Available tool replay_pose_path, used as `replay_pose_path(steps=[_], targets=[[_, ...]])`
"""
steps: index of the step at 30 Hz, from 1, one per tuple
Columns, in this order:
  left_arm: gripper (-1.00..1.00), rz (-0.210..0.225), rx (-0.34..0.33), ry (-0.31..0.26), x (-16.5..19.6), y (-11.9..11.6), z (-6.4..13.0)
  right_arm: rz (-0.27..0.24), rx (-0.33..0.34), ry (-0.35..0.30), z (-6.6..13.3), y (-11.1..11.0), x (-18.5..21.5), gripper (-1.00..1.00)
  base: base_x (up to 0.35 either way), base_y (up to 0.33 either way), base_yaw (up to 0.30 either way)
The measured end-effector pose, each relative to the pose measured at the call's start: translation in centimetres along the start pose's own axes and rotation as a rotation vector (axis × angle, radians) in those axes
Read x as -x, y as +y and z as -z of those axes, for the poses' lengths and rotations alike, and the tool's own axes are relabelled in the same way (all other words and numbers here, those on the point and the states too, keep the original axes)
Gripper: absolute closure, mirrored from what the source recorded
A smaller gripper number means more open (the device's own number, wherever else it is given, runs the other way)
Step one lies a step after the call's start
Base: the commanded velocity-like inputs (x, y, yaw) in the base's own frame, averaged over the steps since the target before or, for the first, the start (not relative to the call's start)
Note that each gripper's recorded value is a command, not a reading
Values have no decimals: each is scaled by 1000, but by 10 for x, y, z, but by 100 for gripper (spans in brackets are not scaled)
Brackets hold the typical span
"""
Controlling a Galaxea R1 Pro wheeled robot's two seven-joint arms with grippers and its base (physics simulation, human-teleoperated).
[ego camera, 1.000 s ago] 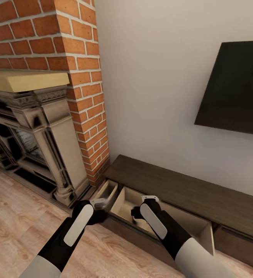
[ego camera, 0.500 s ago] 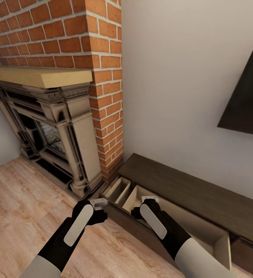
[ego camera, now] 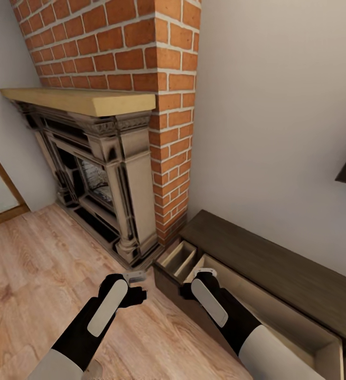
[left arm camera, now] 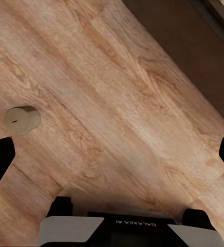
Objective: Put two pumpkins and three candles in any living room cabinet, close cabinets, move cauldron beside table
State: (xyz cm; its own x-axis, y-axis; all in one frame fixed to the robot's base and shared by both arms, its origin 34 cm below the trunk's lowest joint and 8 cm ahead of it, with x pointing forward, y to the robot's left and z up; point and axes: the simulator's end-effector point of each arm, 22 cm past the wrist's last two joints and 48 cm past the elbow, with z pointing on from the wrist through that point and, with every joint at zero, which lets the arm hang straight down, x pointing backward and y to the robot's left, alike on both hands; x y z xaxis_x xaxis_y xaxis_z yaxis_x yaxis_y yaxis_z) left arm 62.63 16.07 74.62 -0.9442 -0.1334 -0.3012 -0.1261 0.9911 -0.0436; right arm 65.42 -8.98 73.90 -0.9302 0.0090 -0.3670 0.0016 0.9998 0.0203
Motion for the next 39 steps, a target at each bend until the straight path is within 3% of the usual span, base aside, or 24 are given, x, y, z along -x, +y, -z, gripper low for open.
replay_pose_path(steps=[39], targets=[[-100,3,-2,26,-7,0,-10,1,-1,21,-10,1,-8,-100,-3,0,267]])
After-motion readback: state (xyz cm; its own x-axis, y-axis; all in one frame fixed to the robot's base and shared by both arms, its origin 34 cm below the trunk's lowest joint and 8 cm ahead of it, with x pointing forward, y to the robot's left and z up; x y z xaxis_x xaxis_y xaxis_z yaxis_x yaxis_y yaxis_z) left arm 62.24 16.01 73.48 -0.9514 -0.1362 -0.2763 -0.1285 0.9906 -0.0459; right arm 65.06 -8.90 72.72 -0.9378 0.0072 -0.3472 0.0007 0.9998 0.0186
